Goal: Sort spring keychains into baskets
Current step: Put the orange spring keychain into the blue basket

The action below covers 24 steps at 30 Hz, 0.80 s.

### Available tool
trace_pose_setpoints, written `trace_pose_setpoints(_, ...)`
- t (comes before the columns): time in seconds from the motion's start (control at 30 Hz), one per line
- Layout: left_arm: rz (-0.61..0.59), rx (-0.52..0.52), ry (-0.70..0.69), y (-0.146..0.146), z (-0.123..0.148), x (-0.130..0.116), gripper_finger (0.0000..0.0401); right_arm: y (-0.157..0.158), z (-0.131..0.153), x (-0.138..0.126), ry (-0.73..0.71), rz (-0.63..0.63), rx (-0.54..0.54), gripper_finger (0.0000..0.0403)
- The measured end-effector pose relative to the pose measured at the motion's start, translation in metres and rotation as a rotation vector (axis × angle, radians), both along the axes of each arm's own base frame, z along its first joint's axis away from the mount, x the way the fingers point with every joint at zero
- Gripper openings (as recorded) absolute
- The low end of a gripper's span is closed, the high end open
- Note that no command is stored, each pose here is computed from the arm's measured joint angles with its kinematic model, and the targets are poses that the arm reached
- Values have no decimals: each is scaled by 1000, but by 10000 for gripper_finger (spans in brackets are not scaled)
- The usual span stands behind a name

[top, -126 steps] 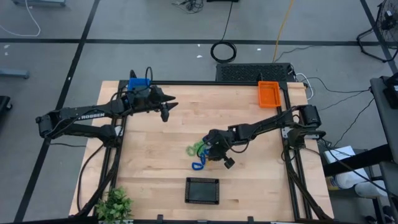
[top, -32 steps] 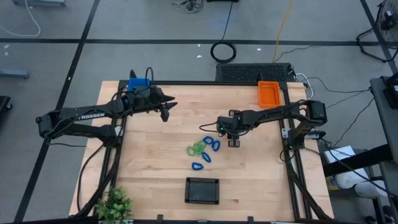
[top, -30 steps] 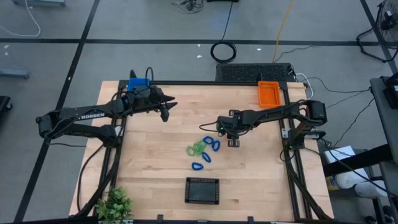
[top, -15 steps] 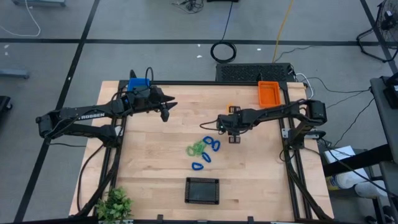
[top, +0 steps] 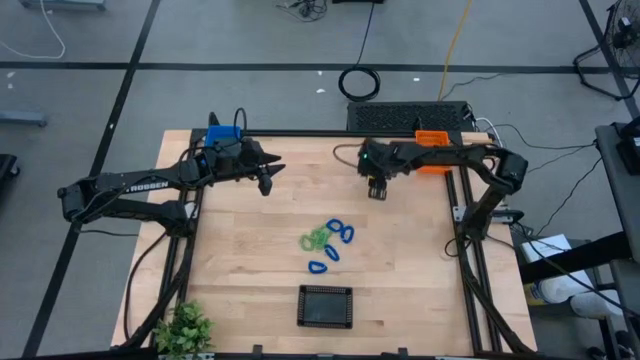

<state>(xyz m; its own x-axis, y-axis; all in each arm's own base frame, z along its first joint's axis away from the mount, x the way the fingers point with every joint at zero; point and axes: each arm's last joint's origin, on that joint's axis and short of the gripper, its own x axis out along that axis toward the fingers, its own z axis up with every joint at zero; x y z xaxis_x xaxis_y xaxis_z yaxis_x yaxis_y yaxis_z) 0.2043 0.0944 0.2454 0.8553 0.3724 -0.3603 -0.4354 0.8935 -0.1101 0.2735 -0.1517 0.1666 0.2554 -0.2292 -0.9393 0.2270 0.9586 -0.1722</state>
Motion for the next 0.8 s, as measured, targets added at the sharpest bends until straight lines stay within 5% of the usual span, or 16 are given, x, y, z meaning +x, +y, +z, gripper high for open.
trace_pose_setpoints(0.17,-1,2,1,0,0,0,148,-13,-9,-8,-50,-17,121,170)
trace_pose_setpoints(0.6,0,0,-1,0,0,0,149,-4,-40,-24,-76,47,77,159)
trace_pose_setpoints(0.8,0,1,-1,0,0,0,149,-1,-45,-29,-43,35,102,101)
